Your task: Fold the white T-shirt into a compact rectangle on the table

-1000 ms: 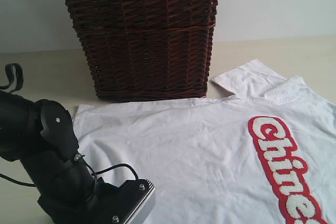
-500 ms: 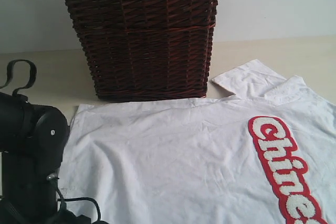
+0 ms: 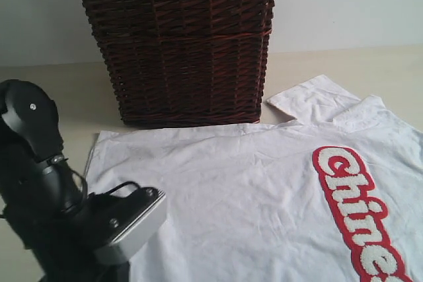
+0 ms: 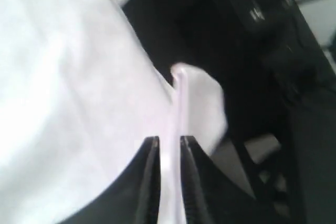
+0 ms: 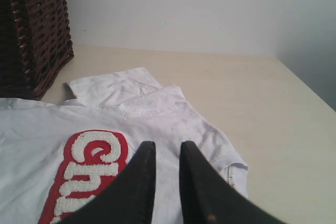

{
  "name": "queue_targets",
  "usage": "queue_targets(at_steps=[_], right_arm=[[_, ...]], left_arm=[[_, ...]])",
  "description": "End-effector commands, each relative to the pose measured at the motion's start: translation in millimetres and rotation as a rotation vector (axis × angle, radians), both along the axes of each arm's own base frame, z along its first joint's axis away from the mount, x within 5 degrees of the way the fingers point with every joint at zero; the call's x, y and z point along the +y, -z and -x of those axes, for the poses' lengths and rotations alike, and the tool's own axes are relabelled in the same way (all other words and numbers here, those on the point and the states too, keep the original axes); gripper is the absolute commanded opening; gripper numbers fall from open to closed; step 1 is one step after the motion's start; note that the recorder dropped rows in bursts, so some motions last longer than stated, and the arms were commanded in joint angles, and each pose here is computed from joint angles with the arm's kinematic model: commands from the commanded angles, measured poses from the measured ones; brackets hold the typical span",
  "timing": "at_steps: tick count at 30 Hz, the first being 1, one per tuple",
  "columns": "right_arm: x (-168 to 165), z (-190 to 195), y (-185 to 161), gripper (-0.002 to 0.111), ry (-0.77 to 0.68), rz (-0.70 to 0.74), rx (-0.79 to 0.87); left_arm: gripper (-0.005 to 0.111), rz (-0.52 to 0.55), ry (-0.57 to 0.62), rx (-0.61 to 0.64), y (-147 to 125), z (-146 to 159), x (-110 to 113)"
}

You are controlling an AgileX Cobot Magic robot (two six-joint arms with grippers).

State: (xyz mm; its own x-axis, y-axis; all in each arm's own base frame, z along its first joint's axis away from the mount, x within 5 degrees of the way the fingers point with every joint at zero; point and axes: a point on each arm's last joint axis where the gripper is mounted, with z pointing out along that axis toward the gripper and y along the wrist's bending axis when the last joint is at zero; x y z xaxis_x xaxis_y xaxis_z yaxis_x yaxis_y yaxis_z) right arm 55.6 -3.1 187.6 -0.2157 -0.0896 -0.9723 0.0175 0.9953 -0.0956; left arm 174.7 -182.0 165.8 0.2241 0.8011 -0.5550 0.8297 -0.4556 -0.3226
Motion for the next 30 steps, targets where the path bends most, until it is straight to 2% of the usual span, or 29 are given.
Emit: queue_targets(at_steps=[1, 2, 8, 14, 18, 22, 25, 27, 30], right_arm=[[-0.1, 0.2, 0.6, 0.017, 0.001, 0.008, -0.008], [-0.1, 0.2, 0.6, 0.017, 0.001, 0.008, -0.008], [-0.1, 0.2, 0.6, 0.017, 0.001, 0.008, -0.008], [-0.1, 0.2, 0.6, 0.017, 0.001, 0.008, -0.008], [-0.1, 0.2, 0.6, 0.017, 0.001, 0.008, -0.008], [-0.1, 0.2, 0.6, 0.017, 0.001, 0.008, -0.008], [-0.1, 0.2, 0.6, 0.017, 0.001, 0.008, -0.008], [-0.1, 0.2, 0.6, 0.017, 0.001, 0.008, -0.008], [-0.1, 0.2, 0.6, 0.017, 0.001, 0.008, -0.008]], left_arm=[[0.004, 0.146, -0.098, -0.101, 10.2, -11.3, -26.3], [0.0, 0.145, -0.086, -0.112, 14.9, -11.2, -28.8], [0.0, 0.067, 0.012, -0.057, 44.9, -0.3, -35.5], [0.0, -0.017, 0.116, -0.002, 41.0, 6.4, -22.3], [0.0, -0.129, 0.206, 0.12, 36.1, 14.9, -7.0], [0.0, -0.317, 0.212, 0.106, 42.1, 16.6, 10.4], [0.0, -0.408, 0.282, 0.056, 43.8, 13.3, 28.1], [0.0, -0.421, 0.26, 0.039, 41.0, 7.7, 36.1], [0.0, -0.37, 0.151, 0.026, 29.6, -2.8, 42.9]])
